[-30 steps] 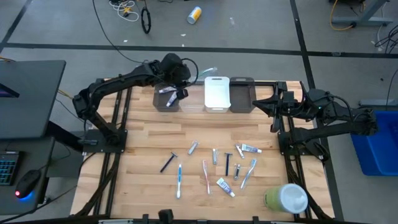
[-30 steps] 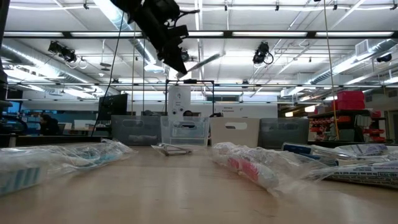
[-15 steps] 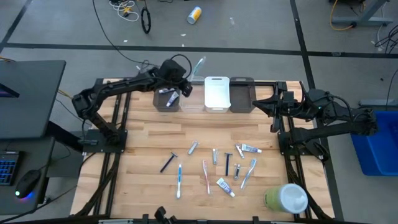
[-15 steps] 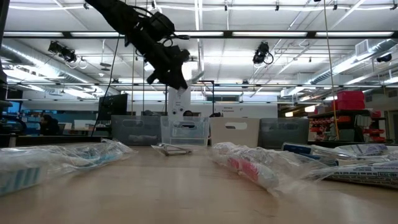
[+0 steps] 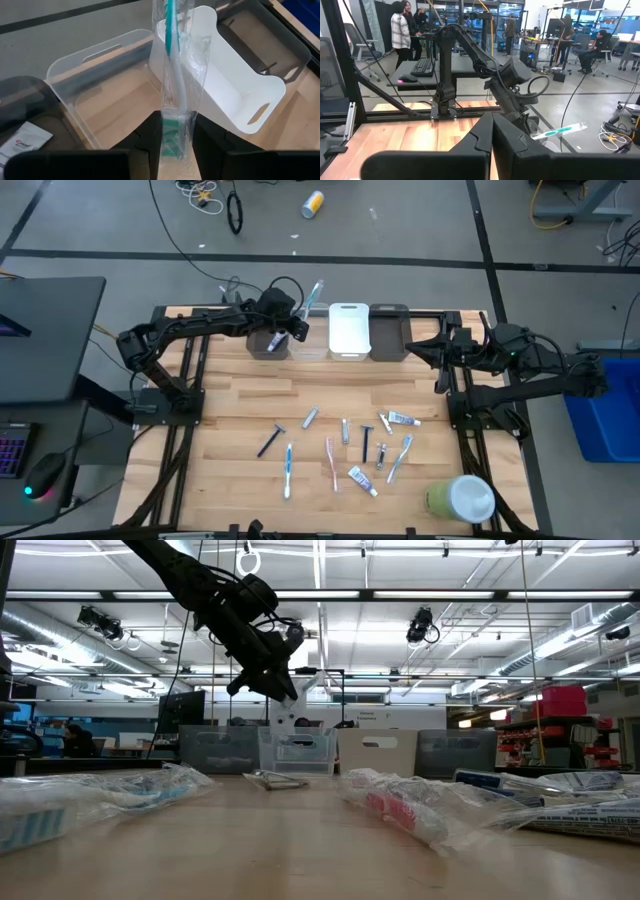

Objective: Pick & Place Travel size toiletries
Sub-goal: Put the green toothbrush into the transparent bin

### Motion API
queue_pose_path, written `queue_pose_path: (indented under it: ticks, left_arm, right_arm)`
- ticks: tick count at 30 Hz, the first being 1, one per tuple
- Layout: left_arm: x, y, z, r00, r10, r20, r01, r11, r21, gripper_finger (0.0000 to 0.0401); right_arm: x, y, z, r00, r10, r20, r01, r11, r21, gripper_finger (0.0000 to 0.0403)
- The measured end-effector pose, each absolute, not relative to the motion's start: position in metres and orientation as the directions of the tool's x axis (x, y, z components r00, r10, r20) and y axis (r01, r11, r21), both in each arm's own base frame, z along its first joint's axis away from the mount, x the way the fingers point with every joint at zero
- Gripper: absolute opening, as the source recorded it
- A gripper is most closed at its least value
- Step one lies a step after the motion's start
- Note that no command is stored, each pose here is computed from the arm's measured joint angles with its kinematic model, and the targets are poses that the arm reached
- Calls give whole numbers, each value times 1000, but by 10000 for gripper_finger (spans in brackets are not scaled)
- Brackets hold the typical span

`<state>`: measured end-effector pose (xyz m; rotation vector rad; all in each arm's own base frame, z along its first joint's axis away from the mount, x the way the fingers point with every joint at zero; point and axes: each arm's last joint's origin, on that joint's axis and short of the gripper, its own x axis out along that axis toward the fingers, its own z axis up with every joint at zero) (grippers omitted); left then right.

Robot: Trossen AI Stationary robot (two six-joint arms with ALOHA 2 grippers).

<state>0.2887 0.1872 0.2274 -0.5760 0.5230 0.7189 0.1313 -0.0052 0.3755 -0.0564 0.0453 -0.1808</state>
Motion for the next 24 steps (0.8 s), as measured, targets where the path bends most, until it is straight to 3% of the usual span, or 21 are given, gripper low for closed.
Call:
queue_pose_path:
  ticks: [19,24]
  left_arm:
    - [290,185,227,635,472,-612,-758,533,-376,99]
    - [289,185,226,629,468,-620,-769,492,-408,118]
  right_arm:
    - [131,-5,376,983,-181,-40,177,981,-75,10]
    - [131,-5,376,983,-181,-39,178,981,-75,11]
